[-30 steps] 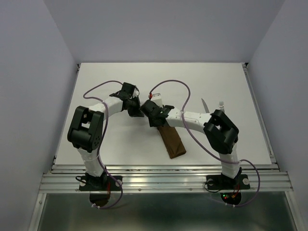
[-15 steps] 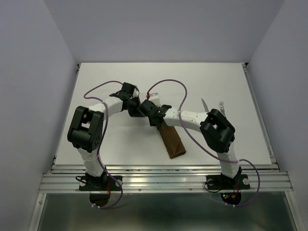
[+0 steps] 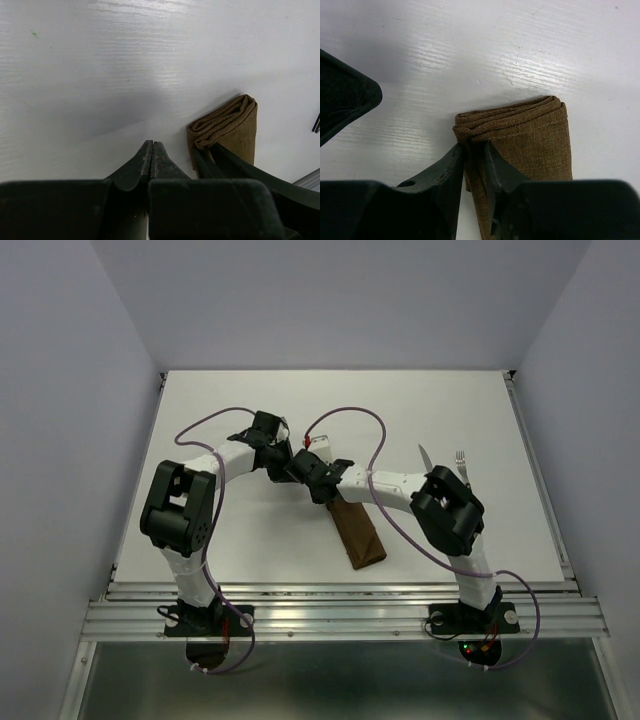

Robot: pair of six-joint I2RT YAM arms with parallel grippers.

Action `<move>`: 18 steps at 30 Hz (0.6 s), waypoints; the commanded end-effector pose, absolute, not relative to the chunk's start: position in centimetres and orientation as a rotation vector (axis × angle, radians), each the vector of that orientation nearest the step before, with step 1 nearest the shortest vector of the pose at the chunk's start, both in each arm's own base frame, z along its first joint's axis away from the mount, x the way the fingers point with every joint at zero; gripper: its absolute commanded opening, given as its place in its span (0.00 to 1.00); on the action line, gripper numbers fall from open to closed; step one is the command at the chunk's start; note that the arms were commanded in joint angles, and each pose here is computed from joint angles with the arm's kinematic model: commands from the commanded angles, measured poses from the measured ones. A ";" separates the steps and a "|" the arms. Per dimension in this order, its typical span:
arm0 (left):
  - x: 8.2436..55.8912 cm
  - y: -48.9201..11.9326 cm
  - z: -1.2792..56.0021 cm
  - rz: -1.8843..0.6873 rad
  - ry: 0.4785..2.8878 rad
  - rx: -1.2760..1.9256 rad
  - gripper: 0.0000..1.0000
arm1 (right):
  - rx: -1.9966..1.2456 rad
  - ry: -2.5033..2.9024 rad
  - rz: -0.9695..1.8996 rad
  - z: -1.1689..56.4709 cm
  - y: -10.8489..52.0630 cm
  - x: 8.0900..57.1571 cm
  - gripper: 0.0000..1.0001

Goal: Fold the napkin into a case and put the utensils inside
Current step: Pick up the top corner of the smaller rectangle folded napkin from the center of the board.

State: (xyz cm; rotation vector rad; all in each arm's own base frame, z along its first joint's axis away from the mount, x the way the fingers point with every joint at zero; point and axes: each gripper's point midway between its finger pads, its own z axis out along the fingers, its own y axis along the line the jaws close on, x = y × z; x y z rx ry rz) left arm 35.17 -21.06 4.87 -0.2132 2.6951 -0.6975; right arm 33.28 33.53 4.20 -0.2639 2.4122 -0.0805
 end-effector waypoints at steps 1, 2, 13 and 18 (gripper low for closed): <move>35.5 -21.3 6.3 -0.727 2.655 -0.196 0.01 | -0.223 2.364 -0.079 5.7 34.0 34.4 0.24; 35.5 -21.3 6.3 -0.728 2.655 -0.193 0.01 | -0.220 2.365 -0.076 5.8 34.0 34.4 0.20; 34.9 -22.0 7.5 -0.808 2.603 -0.103 0.08 | -0.184 2.343 -0.025 7.7 33.7 33.9 0.01; 34.3 -22.8 8.9 -0.868 2.546 0.024 0.16 | -0.168 2.326 0.126 9.0 33.9 33.1 0.01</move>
